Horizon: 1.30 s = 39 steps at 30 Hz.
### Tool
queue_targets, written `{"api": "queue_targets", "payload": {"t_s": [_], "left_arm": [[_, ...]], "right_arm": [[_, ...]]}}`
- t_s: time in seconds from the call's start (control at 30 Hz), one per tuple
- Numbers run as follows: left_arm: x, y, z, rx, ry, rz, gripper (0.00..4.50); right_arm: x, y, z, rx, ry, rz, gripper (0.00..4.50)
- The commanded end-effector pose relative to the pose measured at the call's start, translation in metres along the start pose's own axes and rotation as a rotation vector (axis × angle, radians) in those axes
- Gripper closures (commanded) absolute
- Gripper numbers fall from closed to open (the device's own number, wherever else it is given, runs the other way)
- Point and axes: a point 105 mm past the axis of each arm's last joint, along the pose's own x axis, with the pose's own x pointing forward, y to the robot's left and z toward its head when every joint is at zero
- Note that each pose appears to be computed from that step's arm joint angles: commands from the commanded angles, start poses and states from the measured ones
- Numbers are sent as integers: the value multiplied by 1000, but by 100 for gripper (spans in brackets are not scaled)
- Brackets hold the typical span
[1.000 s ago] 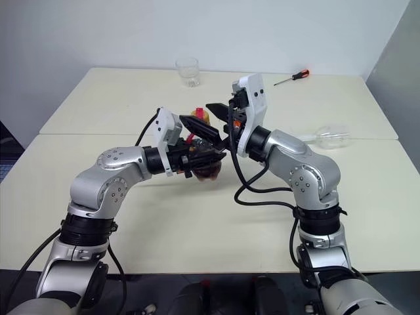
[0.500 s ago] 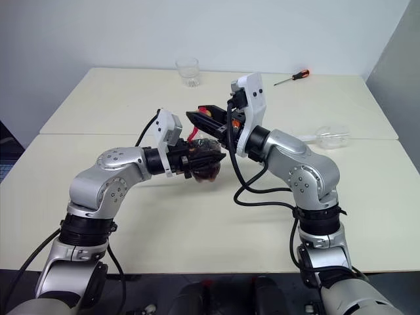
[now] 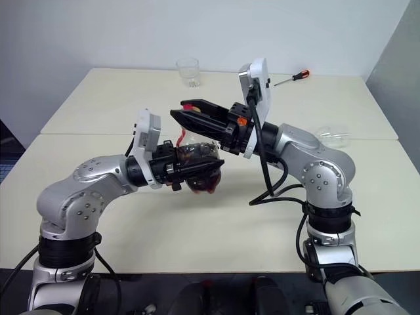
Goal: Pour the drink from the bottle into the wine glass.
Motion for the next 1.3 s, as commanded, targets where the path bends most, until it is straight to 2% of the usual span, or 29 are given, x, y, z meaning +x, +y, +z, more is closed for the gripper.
{"api": "queue_targets", "payload": {"t_s": [0.03, 0.23, 0.53, 0.7, 0.83, 0.97, 1.13, 1.3], "left_arm": [[2, -25, 20, 31, -55, -91, 232], [-8, -41, 17, -6, -19, -146, 232], [-20, -57, 16, -60, 27, -222, 232], [-21, -62, 15, -74, 32, -240, 232], [-19, -58, 14, -67, 28, -226, 232], [-17, -55, 10, -60, 38, -221, 232], [-15, -53, 5, -66, 42, -210, 232], [-17, -41, -2, -70, 37, -110, 232]], "right_arm": [[14, 46, 4, 34, -15, 270, 314], [16, 63, 4, 110, -18, 409, 314], [8, 79, 0, 145, 50, 575, 314], [6, 83, -3, 143, 69, 599, 314], [6, 76, -5, 116, 74, 551, 314], [5, 67, -5, 100, 76, 499, 191], [3, 61, -3, 70, 87, 450, 11], [-3, 46, 1, -8, 107, 305, 2]]}}
